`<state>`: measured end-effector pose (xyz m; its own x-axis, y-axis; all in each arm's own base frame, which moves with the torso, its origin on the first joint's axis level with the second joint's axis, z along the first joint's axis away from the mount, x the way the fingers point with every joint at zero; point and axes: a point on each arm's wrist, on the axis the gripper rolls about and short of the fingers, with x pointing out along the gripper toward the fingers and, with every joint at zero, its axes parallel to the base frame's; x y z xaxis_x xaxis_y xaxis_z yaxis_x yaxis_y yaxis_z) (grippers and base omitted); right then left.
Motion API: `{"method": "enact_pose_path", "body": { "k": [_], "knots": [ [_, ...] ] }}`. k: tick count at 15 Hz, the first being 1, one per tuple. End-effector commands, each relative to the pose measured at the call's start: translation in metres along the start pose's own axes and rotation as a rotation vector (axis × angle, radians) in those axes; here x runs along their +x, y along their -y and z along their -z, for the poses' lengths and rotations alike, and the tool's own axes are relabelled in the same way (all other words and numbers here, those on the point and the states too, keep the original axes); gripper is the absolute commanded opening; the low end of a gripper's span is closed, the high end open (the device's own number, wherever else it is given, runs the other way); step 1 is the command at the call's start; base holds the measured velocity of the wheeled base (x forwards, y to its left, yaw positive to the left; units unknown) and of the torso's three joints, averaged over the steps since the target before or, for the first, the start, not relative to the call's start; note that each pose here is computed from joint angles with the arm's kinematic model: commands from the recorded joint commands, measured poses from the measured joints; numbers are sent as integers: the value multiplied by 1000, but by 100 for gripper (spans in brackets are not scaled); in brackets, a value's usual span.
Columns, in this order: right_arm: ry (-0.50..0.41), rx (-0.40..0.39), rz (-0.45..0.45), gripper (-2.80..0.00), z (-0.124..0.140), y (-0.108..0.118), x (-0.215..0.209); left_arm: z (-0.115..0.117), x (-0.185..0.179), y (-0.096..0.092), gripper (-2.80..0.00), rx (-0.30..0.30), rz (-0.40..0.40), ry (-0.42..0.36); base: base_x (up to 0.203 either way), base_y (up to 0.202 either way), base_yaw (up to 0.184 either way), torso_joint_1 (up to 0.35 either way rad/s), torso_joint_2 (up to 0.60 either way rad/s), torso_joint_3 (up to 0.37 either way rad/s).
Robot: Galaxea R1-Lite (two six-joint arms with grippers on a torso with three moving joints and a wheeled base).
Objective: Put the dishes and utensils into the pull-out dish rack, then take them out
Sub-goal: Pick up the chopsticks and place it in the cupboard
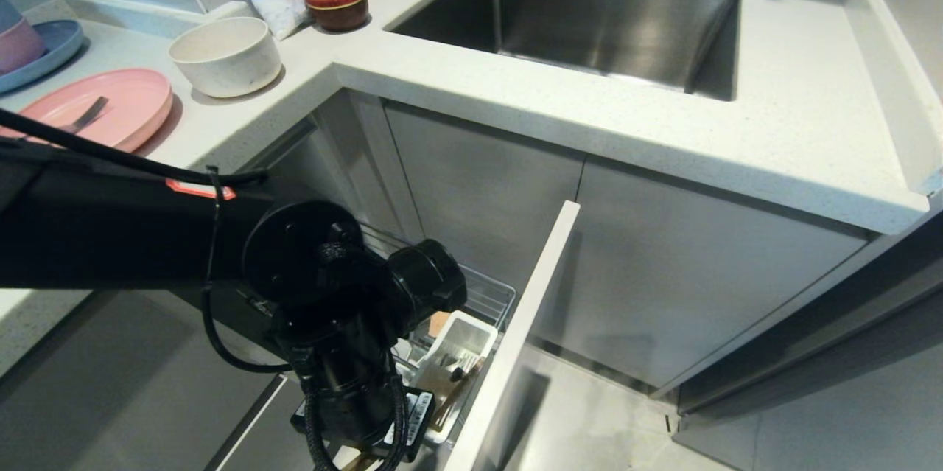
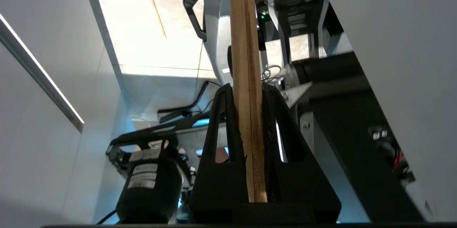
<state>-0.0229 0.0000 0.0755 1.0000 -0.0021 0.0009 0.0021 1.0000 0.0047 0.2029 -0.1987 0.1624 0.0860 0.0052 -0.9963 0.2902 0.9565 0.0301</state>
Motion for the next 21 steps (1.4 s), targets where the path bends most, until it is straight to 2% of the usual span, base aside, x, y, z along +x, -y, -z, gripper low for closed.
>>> {"method": "enact_pose_path", "body": {
  "k": [1,7,11,15,21],
  "knots": [
    [2,0,0,-280,1,0,0,-12,15,1,-280,-24,-4,-4,0,0,0,0,0,0],
    [2,0,-1,-280,1,0,0,-30,41,-2,-280,-62,-22,-41,0,0,0,0,0,0],
    [2,0,-1,-280,1,0,0,-44,45,-5,-280,-114,105,-63,0,0,0,0,0,0],
    [2,0,-1,-280,1,0,0,-55,54,-13,-280,-154,104,-70,0,0,0,0,0,0],
    [2,0,-1,-280,1,0,0,-65,68,-18,-280,-178,93,-96,0,0,0,0,0,0]
  ]
}}
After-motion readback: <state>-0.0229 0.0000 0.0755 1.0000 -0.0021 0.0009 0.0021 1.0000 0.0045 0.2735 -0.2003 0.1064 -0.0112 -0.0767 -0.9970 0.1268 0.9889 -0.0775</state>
